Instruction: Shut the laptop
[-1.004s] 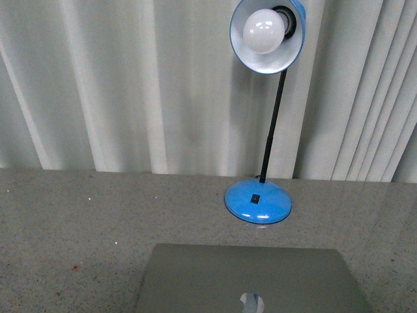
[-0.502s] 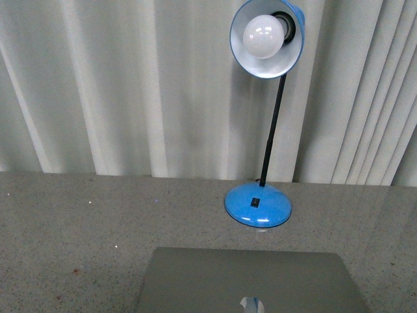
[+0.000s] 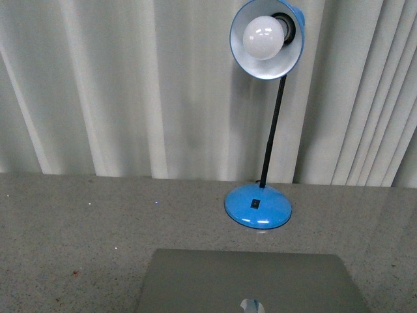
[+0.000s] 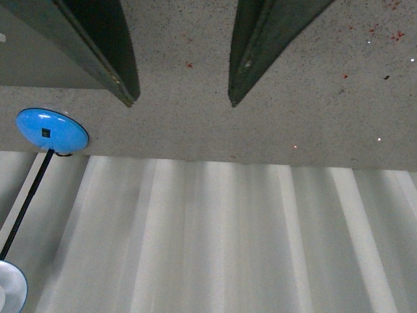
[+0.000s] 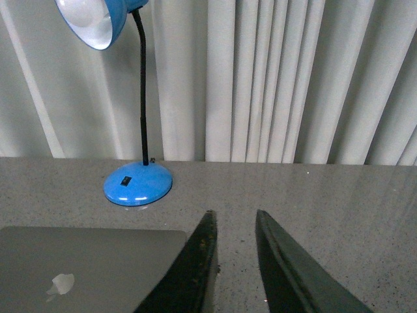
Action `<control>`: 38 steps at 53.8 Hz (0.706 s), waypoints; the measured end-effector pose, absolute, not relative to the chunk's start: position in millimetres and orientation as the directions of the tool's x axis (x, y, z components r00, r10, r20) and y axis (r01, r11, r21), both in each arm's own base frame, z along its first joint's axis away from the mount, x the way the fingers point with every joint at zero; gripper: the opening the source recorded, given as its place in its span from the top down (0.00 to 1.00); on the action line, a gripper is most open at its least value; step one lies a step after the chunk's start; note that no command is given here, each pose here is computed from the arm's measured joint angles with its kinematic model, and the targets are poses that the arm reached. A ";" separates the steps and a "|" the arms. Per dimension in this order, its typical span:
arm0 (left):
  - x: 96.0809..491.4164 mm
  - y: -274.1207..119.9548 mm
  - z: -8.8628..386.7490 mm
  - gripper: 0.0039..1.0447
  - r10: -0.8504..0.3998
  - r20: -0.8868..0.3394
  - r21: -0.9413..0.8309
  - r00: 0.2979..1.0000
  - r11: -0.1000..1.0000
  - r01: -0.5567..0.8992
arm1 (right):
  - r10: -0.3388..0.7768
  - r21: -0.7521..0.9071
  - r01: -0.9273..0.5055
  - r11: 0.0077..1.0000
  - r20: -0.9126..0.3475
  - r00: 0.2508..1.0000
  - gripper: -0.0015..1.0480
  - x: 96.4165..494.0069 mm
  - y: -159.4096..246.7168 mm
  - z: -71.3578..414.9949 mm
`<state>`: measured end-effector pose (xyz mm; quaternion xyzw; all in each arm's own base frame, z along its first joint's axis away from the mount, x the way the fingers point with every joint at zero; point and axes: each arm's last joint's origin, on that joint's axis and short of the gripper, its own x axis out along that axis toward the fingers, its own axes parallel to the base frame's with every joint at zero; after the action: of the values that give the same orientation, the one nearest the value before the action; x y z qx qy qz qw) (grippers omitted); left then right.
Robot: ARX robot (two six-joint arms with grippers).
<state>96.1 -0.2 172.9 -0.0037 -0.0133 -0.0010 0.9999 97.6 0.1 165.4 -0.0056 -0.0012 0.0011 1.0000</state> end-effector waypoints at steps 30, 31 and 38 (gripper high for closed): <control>96.1 -0.2 172.9 0.06 -0.002 0.027 -0.005 1.000 1.000 0.002 | 0.002 -0.011 -0.002 1.000 0.002 1.000 0.07 97.6 0.1 165.4; 96.1 -0.2 172.9 0.06 -0.002 0.027 -0.005 1.000 1.000 0.002 | 0.002 -0.010 -0.002 1.000 0.002 1.000 0.07 97.6 0.1 165.4; 96.1 -0.2 172.9 0.06 -0.002 0.027 -0.005 1.000 1.000 0.002 | 0.002 -0.010 -0.002 1.000 0.002 1.000 0.07 97.6 0.1 165.4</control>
<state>96.1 -0.2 172.9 -0.0024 -0.0133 -0.0010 0.9999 97.6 0.1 165.4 -0.0052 -0.0012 0.0011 1.0000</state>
